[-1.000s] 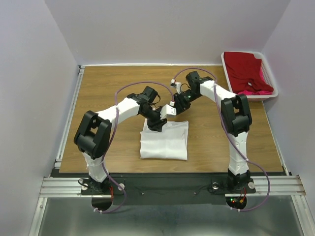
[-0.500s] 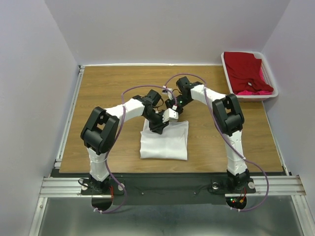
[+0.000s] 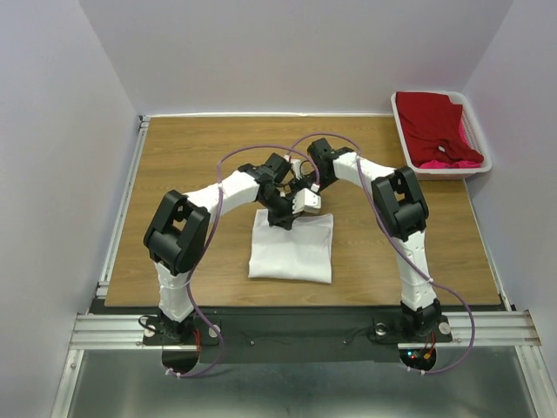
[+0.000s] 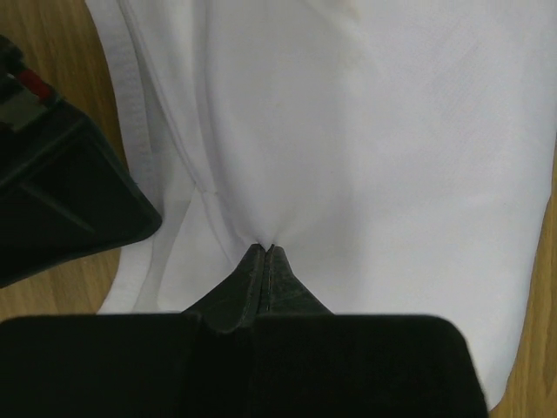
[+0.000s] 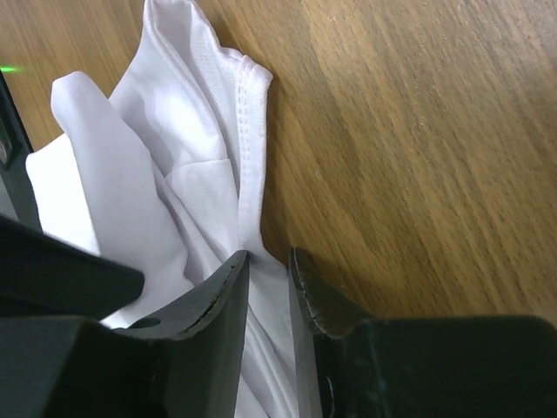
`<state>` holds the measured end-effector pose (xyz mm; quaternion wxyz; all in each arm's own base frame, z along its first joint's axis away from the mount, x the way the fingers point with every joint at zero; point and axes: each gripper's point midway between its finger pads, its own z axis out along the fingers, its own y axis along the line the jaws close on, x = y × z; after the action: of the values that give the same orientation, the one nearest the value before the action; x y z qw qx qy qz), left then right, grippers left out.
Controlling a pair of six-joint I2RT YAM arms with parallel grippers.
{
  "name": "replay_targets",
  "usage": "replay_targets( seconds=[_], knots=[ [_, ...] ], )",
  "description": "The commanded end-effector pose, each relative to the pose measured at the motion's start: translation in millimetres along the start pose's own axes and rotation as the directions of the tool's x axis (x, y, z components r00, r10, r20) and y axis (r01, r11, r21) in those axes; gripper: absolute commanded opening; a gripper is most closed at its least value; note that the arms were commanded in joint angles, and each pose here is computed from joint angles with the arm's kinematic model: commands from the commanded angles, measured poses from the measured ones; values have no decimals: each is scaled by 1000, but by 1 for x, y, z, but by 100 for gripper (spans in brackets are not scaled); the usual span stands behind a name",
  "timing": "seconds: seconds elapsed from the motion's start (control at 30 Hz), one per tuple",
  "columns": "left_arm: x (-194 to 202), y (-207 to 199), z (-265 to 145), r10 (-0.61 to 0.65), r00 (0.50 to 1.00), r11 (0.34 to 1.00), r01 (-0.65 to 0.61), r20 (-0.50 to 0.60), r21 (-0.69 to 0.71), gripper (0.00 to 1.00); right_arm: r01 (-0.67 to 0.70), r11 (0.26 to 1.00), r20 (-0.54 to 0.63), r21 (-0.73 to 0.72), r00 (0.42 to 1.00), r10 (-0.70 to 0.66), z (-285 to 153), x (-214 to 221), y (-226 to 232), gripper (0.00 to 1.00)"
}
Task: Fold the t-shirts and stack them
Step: Fold the tshirt
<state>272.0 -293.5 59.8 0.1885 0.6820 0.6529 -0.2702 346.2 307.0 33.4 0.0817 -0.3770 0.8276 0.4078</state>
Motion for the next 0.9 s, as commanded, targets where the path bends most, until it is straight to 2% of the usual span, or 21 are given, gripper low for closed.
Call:
replay_targets(
  seconds=[0.0,0.27,0.47,0.6,0.73,0.87],
  knots=[
    [-47,14,-39,123,991,988,-117,55,-99,0,5,1000,-45,16,999,-4,17,18,-11,31],
    [-55,41,-43,188,982,969,-185,7,-161,0,5,1000,-51,-2,999,-5,17,23,-8,29],
    [-41,56,-28,197,980,964,-199,-28,-176,0,24,1000,-43,14,999,-23,13,19,-8,29],
    [-42,52,-28,202,979,965,-203,-18,-165,0,83,992,-35,97,996,-80,1,5,-15,29],
    [-44,41,-34,219,976,964,-217,-5,-154,0,165,972,11,169,986,-169,-20,-27,-11,29],
    [-43,35,-37,219,976,965,-217,-3,-149,0,183,960,39,210,980,-196,-29,-48,-12,29]
  ],
)
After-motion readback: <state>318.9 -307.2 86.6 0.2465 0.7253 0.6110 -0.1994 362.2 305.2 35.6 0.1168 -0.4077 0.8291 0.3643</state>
